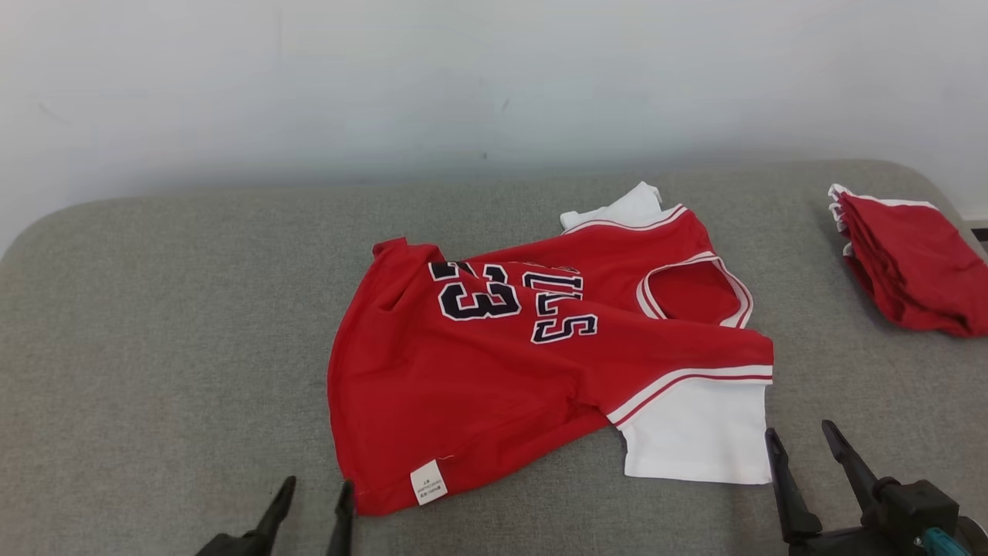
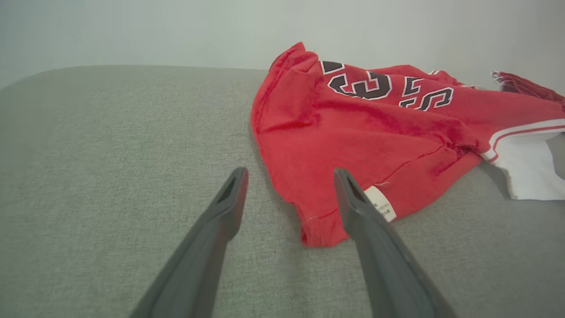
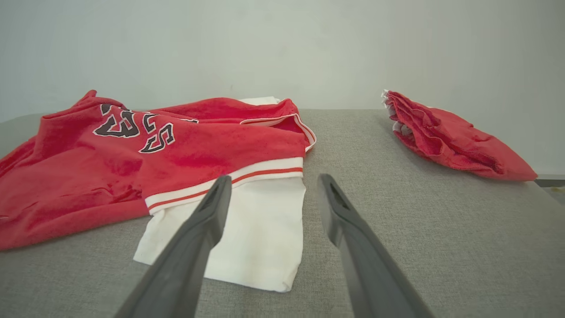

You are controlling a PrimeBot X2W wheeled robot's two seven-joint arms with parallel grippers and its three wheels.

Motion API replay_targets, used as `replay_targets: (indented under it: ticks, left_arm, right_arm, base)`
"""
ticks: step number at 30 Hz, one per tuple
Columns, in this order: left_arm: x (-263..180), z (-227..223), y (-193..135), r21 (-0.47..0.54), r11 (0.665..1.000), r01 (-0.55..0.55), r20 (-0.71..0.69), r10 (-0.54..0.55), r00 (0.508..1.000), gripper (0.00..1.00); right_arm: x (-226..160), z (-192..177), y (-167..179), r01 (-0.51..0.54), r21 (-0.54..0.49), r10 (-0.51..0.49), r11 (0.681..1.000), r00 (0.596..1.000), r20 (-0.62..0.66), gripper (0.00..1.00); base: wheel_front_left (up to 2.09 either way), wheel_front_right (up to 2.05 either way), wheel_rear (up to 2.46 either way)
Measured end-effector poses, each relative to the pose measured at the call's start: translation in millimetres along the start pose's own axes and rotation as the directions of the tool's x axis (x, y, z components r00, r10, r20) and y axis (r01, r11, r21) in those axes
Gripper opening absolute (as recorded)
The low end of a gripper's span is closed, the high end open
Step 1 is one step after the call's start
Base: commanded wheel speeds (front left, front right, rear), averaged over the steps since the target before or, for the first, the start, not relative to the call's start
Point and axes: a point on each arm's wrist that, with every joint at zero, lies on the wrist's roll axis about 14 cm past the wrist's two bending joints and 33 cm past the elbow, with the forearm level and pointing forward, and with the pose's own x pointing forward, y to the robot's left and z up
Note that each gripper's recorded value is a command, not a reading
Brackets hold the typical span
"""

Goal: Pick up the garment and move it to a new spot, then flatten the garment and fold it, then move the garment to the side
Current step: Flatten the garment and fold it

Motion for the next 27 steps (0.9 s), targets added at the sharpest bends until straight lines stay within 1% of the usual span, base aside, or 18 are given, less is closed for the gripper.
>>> replay_targets:
  ticks: [7, 13, 21, 22, 23, 25, 27]
  left_arm:
    - [16.6, -33.5, -17.8, -0.017, 0.998, 0.062, -0.115, -0.063, 0.991, 1.0]
    - [26.5, -60.3, -20.6, -0.038, 0.997, 0.073, -0.209, -0.08, 0.975, 1.0]
    - [38.2, -69.9, -30.7, -0.066, 0.993, 0.1, -0.237, -0.113, 0.965, 1.0]
    - [38.4, -70.8, -32.1, -0.066, 0.992, 0.105, -0.24, -0.118, 0.964, 0.96]
    - [38.7, -71.0, -33.2, -0.068, 0.992, 0.108, -0.24, -0.121, 0.963, 0.96]
    - [39.2, -70.2, -35.5, -0.071, 0.991, 0.114, -0.236, -0.127, 0.963, 1.0]
    - [40.0, -67.7, -36.7, -0.077, 0.99, 0.114, -0.227, -0.129, 0.965, 1.0]
  right_arm:
    - [9.6, -24.5, -13.8, 0.022, -0.012, -0.023, 1.0, 0.996, -0.088, 1.0]
    - [18.8, -45.8, -20.3, 0.035, -0.007, -0.036, 0.999, 0.986, -0.163, 1.0]
    - [22.5, -76.0, -16.9, 0.045, 0.02, -0.038, 0.999, 0.965, -0.259, 1.0]
    - [22.0, -80.2, -15.5, 0.046, 0.026, -0.037, 0.999, 0.962, -0.272, 1.0]
    - [22.8, -82.7, -13.9, 0.047, 0.034, -0.036, 0.998, 0.959, -0.279, 1.0]
    - [23.5, -89.9, -10.6, 0.045, 0.043, -0.03, 0.998, 0.952, -0.304, 1.0]
    - [22.7, -97.4, -6.0, 0.044, 0.056, -0.024, 0.997, 0.945, -0.326, 1.0]
  base:
    - [0.0, 0.0, 0.0]
    - [0.0, 0.0, 0.0]
    - [0.0, 0.0, 0.0]
    - [0.0, 0.0, 0.0]
    - [0.0, 0.0, 0.0]
    - [0.0, 0.0, 0.0]
    - [0.0, 0.0, 0.0]
